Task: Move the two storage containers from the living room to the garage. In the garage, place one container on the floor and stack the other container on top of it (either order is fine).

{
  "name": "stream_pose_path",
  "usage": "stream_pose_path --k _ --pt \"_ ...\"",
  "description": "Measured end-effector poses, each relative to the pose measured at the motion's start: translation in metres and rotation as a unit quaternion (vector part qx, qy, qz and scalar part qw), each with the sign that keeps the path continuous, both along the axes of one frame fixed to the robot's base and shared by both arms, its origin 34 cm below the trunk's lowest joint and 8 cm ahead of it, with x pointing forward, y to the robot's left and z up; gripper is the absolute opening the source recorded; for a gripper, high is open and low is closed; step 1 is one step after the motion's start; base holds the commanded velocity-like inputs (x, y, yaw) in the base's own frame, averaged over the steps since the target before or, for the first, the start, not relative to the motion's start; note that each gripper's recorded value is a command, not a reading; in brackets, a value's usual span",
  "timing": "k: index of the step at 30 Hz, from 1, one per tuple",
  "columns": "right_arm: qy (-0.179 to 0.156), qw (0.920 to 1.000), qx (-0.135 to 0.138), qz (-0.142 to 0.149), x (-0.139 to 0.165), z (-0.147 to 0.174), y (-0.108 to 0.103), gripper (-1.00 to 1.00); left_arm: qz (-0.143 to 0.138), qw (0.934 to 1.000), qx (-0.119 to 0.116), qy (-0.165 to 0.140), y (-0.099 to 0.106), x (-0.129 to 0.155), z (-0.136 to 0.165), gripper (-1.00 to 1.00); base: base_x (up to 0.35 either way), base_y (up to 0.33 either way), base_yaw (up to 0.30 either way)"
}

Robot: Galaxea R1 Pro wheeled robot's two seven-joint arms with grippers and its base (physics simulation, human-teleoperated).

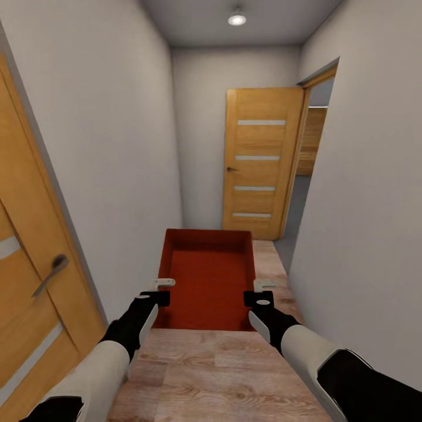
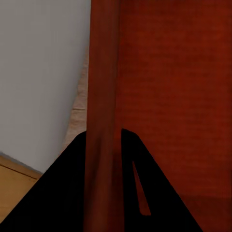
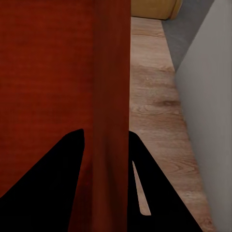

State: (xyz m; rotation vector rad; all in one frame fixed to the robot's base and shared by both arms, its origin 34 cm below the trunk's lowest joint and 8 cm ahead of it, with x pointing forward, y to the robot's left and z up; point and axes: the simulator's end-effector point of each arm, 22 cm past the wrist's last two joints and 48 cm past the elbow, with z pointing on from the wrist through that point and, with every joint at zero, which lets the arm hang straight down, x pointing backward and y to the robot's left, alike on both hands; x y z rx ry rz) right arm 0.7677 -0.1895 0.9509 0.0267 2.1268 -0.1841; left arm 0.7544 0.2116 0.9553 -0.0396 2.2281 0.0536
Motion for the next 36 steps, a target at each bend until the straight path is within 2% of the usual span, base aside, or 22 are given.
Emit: stream_pose_path --k 6,16,36 --pt "0.000 1.0000 0.000 0.000 -0.0002 -0.0003 -0.0001 -1.00 0.000 1.0000 0.000 0.000 -0.0001 -0.0001 -0.0003 -1.00 0.323 0.071 -0.006" --pt "0.001 1.0000 0.000 0.000 -0.0006 -0.0009 0.0002 -1.00 0.000 1.0000 0.000 0.001 0.0003 -0.0003 -0.0007 -1.00 0.323 0.002 -0.158" --pt "0.001 1.0000 0.000 0.000 -0.0002 -0.0003 0.0000 -1.00 0.000 1.0000 0.000 0.001 0.0000 -0.0002 -0.0005 -1.00 0.323 0.000 -0.003"
